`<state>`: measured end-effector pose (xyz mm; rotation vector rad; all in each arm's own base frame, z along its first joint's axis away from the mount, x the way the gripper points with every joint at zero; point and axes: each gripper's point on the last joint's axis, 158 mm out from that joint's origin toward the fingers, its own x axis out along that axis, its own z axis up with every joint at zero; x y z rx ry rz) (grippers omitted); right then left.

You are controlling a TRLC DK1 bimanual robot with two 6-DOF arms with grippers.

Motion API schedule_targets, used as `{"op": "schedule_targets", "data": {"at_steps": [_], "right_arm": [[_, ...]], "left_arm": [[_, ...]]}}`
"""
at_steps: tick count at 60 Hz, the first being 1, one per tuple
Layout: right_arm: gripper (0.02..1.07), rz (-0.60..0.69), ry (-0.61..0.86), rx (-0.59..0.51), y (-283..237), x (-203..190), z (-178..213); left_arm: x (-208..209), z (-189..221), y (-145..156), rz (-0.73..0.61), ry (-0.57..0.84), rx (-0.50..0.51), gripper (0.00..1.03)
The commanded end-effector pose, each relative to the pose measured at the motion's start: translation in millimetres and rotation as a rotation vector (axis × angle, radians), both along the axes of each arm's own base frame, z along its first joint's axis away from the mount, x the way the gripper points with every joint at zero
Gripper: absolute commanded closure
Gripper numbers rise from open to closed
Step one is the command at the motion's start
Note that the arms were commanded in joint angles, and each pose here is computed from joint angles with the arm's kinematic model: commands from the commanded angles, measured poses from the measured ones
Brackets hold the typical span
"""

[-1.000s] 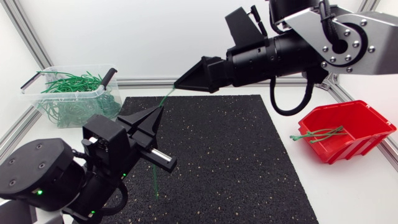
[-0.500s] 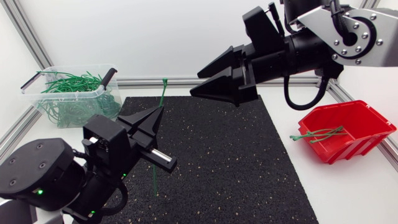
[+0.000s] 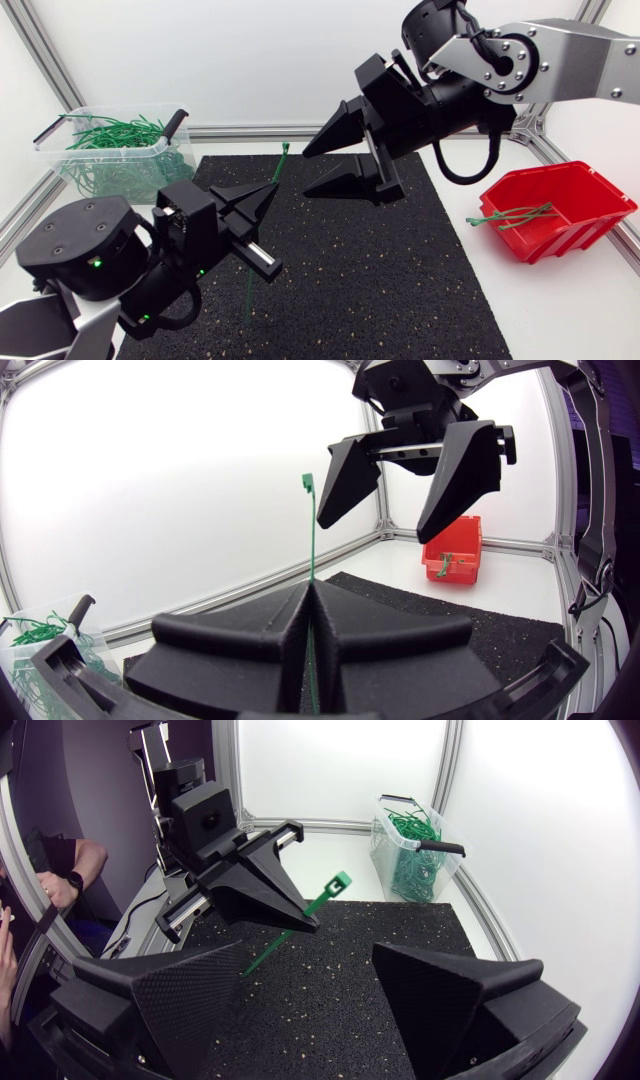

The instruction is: Take a green cable tie from the red box, thread the tail through the head to close it, then place it in the transparent bin on the left.

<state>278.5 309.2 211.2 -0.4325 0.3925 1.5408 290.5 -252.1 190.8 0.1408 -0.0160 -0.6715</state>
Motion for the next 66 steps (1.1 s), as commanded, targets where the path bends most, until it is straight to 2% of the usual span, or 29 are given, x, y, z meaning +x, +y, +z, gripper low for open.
{"op": "schedule_targets", "data": {"at_steps": [1, 13, 29, 49, 66], "right_arm": [[0.13, 0.022, -0.022, 0.006, 3, 2, 4], [0.13, 0.019, 0.023, -0.006, -2, 14, -9], [0.13, 0.041, 0.139, -0.016, -1, 21, -28], [0.18, 0.117, 0.264, 0.008, 18, 8, -32], [0.25, 0.154, 0.353, 0.008, 35, 3, -51]], "left_arm": [[11, 5, -2, -0.020, 0.021, -0.033, 1.00], [8, -5, -4, -0.138, 0.117, -0.073, 1.00], [-17, -13, -10, -0.350, 0.218, -0.109, 1.00], [-9, -18, -3, -0.375, 0.264, -0.130, 1.00], [-2, 2, 3, -0.392, 0.290, -0.205, 1.00]]}}
